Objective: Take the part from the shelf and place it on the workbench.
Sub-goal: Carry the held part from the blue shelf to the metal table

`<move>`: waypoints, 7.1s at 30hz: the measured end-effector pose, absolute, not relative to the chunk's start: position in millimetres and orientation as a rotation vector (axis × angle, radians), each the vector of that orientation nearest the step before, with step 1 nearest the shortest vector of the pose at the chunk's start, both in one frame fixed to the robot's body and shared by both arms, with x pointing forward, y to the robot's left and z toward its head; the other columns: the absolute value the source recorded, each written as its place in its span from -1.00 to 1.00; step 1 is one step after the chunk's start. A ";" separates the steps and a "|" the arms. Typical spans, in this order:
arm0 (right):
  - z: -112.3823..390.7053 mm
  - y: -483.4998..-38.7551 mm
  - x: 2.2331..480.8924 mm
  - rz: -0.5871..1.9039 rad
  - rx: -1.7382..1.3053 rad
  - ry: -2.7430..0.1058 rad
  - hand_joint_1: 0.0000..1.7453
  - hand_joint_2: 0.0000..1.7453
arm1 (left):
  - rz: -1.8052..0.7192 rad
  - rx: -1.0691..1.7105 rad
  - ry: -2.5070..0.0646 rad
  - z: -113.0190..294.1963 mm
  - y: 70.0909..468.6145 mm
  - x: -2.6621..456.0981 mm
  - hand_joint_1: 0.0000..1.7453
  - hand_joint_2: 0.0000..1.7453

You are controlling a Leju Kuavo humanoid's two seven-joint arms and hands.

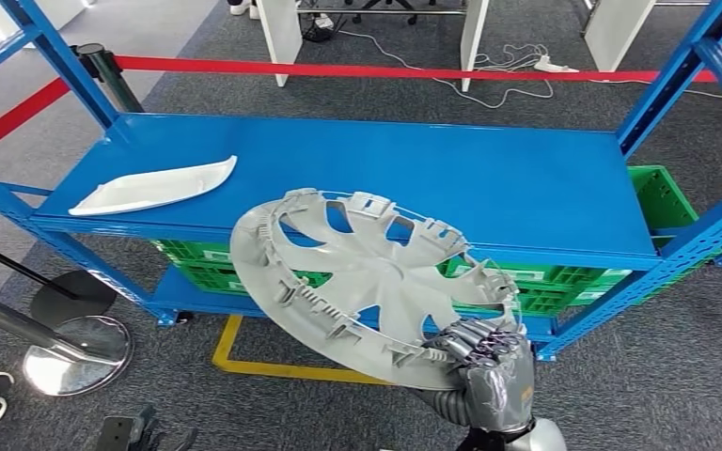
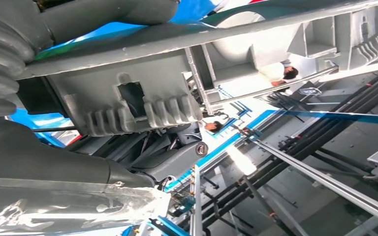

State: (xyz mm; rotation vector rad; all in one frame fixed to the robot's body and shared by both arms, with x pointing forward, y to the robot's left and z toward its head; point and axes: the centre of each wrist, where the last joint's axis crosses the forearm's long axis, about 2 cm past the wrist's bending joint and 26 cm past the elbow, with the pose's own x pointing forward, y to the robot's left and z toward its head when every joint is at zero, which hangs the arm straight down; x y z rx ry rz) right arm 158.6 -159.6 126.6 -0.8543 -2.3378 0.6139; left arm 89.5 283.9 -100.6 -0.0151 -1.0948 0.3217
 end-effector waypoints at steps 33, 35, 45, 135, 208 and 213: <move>181.0 -192.8 153.8 0.514 -1.213 -2.386 1.00 1.00 | 0.204 -0.042 -1.108 -98.0 271.9 101.4 -1.00 1.00; 185.2 -193.1 155.6 0.497 -1.228 -2.393 1.00 1.00 | 0.205 -0.042 -1.112 -97.6 271.8 103.2 -1.00 1.00; 191.0 -193.3 159.6 0.472 -1.249 -2.407 1.00 1.00 | 0.221 -0.040 -1.118 -96.8 271.0 106.5 -1.00 1.00; 208.2 -215.8 150.8 0.410 -1.402 -2.368 1.00 1.00 | 0.219 -0.170 -1.234 -81.3 245.8 147.5 -1.00 1.00; 243.5 -272.6 91.6 0.449 -1.832 -1.983 1.00 1.00 | 0.036 -0.289 -1.228 -77.8 224.5 154.5 -1.00 1.00; 244.4 -272.9 91.3 0.442 -1.837 -1.974 1.00 1.00 | 0.033 -0.288 -1.225 -78.3 225.1 153.5 -1.00 1.00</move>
